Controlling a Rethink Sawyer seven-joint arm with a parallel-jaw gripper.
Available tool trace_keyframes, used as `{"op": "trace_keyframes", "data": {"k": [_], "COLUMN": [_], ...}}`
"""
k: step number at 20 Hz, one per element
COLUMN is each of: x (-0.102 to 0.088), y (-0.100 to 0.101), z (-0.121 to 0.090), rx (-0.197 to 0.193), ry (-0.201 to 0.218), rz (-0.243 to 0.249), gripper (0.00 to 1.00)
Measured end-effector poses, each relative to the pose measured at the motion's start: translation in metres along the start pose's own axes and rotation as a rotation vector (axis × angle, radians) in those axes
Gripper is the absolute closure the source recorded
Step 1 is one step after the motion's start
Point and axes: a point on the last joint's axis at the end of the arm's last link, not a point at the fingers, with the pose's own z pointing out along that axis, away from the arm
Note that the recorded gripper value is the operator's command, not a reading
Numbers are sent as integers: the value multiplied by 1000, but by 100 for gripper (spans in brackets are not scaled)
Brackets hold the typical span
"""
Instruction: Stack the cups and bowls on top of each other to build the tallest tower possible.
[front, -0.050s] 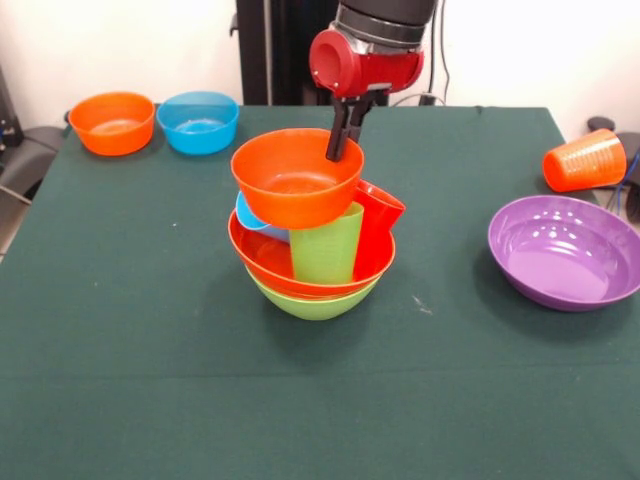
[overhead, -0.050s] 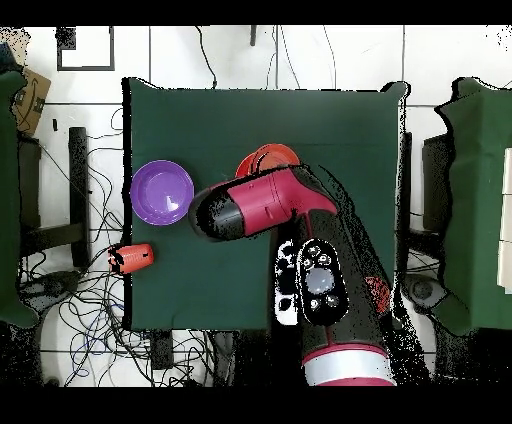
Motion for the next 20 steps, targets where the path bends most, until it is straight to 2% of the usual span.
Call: {"op": "trace_keyframes", "data": {"k": [20], "x": [0], "y": [16], "z": [0], "rx": [13], "ry": [27], "rz": [-24], "gripper": [100]}}
